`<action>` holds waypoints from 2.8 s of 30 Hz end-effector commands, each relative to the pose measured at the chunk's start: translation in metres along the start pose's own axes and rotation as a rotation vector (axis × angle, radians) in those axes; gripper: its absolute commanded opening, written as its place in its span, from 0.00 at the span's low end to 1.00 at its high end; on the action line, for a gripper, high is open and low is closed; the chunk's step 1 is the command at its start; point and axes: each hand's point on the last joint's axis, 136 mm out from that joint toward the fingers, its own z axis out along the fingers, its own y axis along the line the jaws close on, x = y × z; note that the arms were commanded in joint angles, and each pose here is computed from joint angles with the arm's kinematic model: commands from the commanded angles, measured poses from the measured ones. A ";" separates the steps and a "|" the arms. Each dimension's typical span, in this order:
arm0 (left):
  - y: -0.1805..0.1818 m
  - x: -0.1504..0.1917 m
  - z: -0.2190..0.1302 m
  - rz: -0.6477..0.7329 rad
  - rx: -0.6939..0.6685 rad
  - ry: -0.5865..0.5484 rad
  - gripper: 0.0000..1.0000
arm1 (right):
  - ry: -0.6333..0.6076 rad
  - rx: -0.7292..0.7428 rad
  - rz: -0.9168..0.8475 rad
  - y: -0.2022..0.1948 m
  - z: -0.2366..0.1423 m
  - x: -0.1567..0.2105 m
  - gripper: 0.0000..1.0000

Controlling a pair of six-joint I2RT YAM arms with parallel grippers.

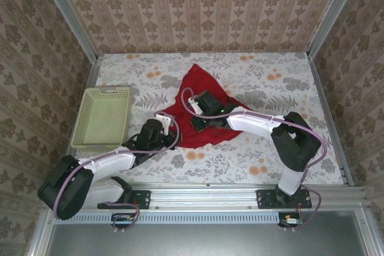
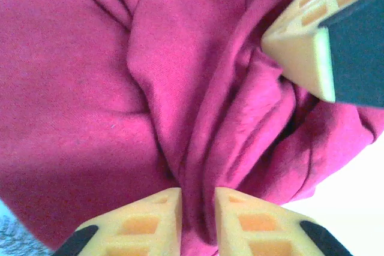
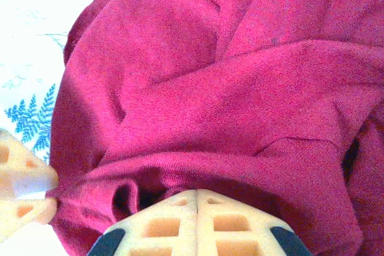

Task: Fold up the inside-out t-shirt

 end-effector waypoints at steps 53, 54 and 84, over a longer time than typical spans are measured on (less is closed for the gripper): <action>0.041 -0.005 -0.024 -0.196 -0.131 0.024 0.31 | -0.022 0.093 0.304 -0.030 -0.027 0.056 0.45; 0.036 -0.008 -0.027 -0.177 -0.122 0.032 0.34 | -0.033 0.077 0.305 -0.028 -0.029 0.056 0.47; -0.041 -0.026 0.023 0.483 -0.308 0.429 0.49 | -0.358 0.186 0.487 -0.077 -0.128 0.062 0.54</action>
